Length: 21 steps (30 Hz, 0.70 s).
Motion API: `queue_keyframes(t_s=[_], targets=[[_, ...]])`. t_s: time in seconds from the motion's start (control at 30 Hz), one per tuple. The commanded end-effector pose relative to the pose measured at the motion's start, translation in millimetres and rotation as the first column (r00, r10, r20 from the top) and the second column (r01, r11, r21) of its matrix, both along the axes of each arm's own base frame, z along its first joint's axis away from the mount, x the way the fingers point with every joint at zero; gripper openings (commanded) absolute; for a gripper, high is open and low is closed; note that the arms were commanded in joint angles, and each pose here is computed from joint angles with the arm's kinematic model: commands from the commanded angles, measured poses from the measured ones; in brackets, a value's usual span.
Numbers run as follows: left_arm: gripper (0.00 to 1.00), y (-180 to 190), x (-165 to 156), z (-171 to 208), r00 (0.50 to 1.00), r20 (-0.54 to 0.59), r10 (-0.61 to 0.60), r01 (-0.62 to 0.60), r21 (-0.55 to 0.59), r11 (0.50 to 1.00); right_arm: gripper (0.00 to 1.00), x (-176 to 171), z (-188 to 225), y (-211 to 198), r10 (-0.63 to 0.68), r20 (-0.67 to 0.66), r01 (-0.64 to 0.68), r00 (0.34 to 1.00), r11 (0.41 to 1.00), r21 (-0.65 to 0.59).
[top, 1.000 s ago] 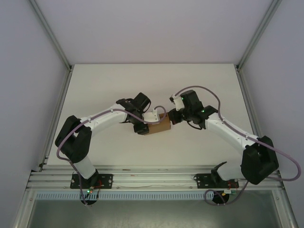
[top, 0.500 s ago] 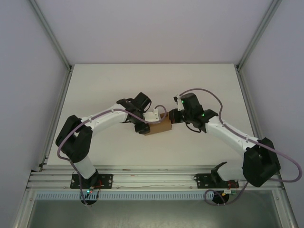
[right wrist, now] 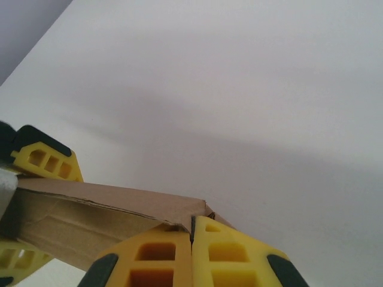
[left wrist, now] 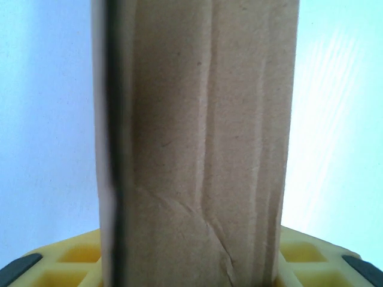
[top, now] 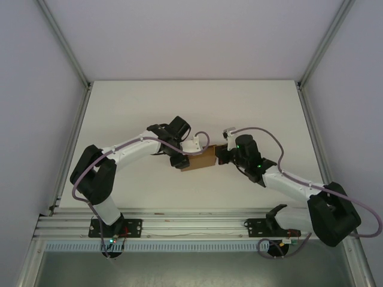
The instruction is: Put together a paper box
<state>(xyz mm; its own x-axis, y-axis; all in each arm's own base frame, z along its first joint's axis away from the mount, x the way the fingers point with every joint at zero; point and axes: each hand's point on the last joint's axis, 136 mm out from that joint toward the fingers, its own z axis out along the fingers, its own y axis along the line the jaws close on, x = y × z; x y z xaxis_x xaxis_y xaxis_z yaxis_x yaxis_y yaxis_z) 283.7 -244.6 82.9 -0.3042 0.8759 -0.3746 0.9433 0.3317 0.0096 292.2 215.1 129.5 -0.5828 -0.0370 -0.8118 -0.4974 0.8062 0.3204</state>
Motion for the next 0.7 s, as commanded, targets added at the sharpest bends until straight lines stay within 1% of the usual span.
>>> queue_keyframes(t_s=[0.0,0.03,0.1,0.23,0.3,0.37,0.43,0.5,0.57,0.6,0.63,0.67], targets=[[0.47,1,-1,-6,1.0,-0.019,0.009,-0.009,0.01,1.0,0.04,-8,-28,-19,0.008,0.035,-0.003,0.999,0.987,-0.163],[0.47,1,0,-5,1.0,-0.017,0.012,-0.012,0.007,1.0,0.04,-7,-30,-22,0.003,0.028,0.002,1.0,0.983,-0.185],[0.47,1,0,-3,1.0,-0.017,0.016,-0.016,0.006,1.0,0.05,-10,-35,-15,0.048,0.009,-0.046,0.999,0.982,-0.183],[0.48,1,2,-1,1.0,-0.005,0.027,-0.027,0.001,1.0,0.04,-4,-41,-11,0.009,-0.021,-0.012,1.0,0.989,-0.149],[0.49,1,2,-1,0.999,-0.003,0.033,-0.033,0.0,0.999,0.04,-4,-40,-7,0.016,0.042,-0.01,0.999,0.99,-0.143],[0.49,1,1,0,1.0,-0.003,0.031,-0.031,-0.004,1.0,0.04,-10,-40,-6,0.054,0.115,-0.034,0.992,0.985,-0.17],[0.49,2,2,-1,1.0,0.004,0.027,-0.027,0.002,1.0,0.03,-14,-43,-7,0.077,0.134,-0.051,0.988,0.981,-0.186],[0.5,4,3,-1,0.999,0.013,0.035,-0.035,0.009,0.999,0.03,-16,-50,-11,0.077,0.104,-0.052,0.992,0.973,-0.225],[0.5,5,3,-2,0.999,0.01,0.045,-0.045,0.011,0.999,0.04,-16,-51,-11,0.065,0.078,-0.046,0.995,0.974,-0.221],[0.51,4,4,0,0.999,0.012,0.047,-0.047,0.006,0.999,0.03,-17,-52,-10,0.064,0.058,-0.05,0.996,0.974,-0.221],[0.55,4,4,0,0.999,0.013,0.046,-0.046,0.004,0.999,0.03,-16,-52,-11,0.052,0.048,-0.041,0.998,0.976,-0.214],[0.56,4,4,0,0.999,0.013,0.049,-0.049,0.005,0.999,0.03,-17,-52,-11,0.048,0.042,-0.039,0.998,0.977,-0.207]])
